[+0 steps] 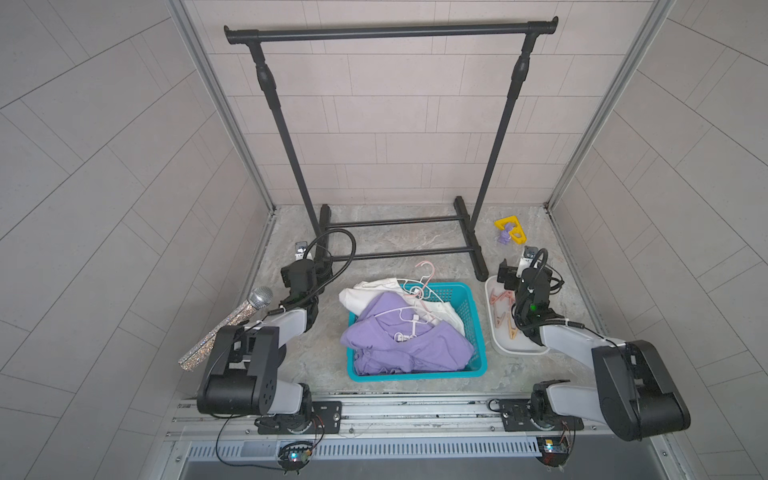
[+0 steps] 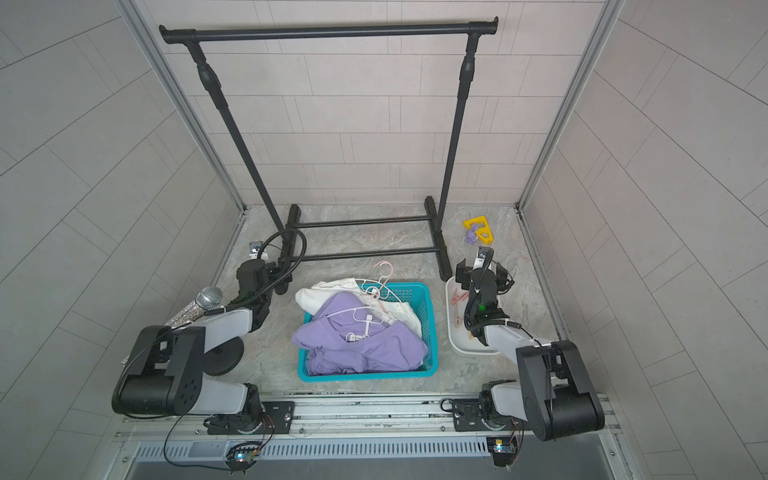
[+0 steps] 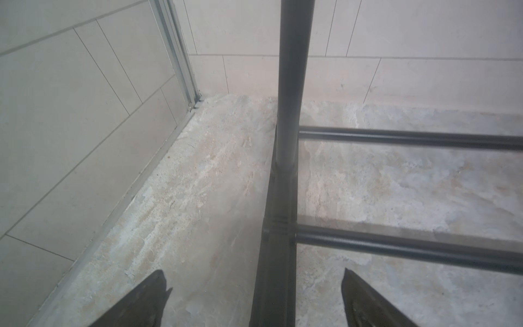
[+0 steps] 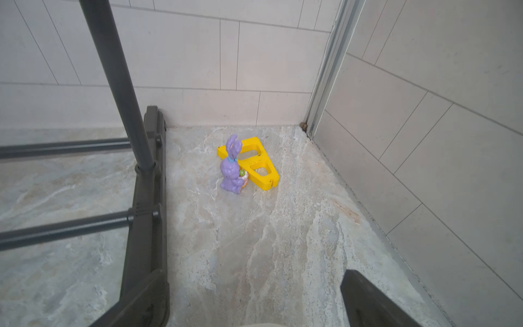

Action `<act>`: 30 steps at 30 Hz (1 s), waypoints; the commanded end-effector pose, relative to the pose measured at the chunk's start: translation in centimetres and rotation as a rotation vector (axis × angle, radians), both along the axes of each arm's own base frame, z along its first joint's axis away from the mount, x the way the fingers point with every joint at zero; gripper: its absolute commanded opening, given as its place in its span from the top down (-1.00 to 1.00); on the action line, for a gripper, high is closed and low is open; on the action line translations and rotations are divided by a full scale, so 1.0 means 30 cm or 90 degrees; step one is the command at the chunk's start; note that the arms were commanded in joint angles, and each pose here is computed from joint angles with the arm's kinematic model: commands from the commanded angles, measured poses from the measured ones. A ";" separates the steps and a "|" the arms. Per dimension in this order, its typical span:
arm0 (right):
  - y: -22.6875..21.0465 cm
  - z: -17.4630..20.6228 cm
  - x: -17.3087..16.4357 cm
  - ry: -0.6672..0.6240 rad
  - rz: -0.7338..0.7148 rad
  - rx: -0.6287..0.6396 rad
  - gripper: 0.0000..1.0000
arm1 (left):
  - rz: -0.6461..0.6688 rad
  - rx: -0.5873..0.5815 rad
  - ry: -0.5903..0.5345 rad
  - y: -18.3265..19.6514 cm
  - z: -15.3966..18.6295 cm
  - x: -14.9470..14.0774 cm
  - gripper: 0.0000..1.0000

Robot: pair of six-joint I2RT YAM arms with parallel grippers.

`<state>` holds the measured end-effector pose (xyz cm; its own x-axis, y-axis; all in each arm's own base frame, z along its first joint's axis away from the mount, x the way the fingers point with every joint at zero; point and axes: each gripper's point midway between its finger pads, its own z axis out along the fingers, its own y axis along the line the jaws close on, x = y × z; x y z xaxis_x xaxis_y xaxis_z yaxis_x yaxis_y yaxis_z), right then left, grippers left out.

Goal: Use clothespins to secure the t-shirt on both sides of the hanger
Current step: Pick up the hanger from the basket.

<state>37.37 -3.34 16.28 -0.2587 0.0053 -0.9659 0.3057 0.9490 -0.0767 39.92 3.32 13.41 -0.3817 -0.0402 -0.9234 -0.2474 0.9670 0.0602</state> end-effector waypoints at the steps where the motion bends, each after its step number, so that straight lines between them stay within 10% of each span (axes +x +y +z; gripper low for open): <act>1: -0.007 -0.039 -0.051 0.069 -0.025 0.027 -1.00 | 0.037 -0.012 0.067 0.020 0.015 -0.034 -0.96; 11: 0.003 0.115 -0.099 0.119 -0.085 0.148 -1.00 | -0.017 -0.139 0.173 -0.088 0.167 -0.070 -0.82; 30: 0.547 0.180 -0.231 0.390 0.267 0.246 -0.68 | -0.251 -0.154 0.335 -0.408 0.287 -0.304 -0.80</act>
<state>32.48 10.68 22.28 -0.7334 0.1059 -0.6715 -0.0163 0.9848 0.1732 32.51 -8.43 20.87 -0.7941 -0.0151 -0.6076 0.0903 0.9857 -0.1424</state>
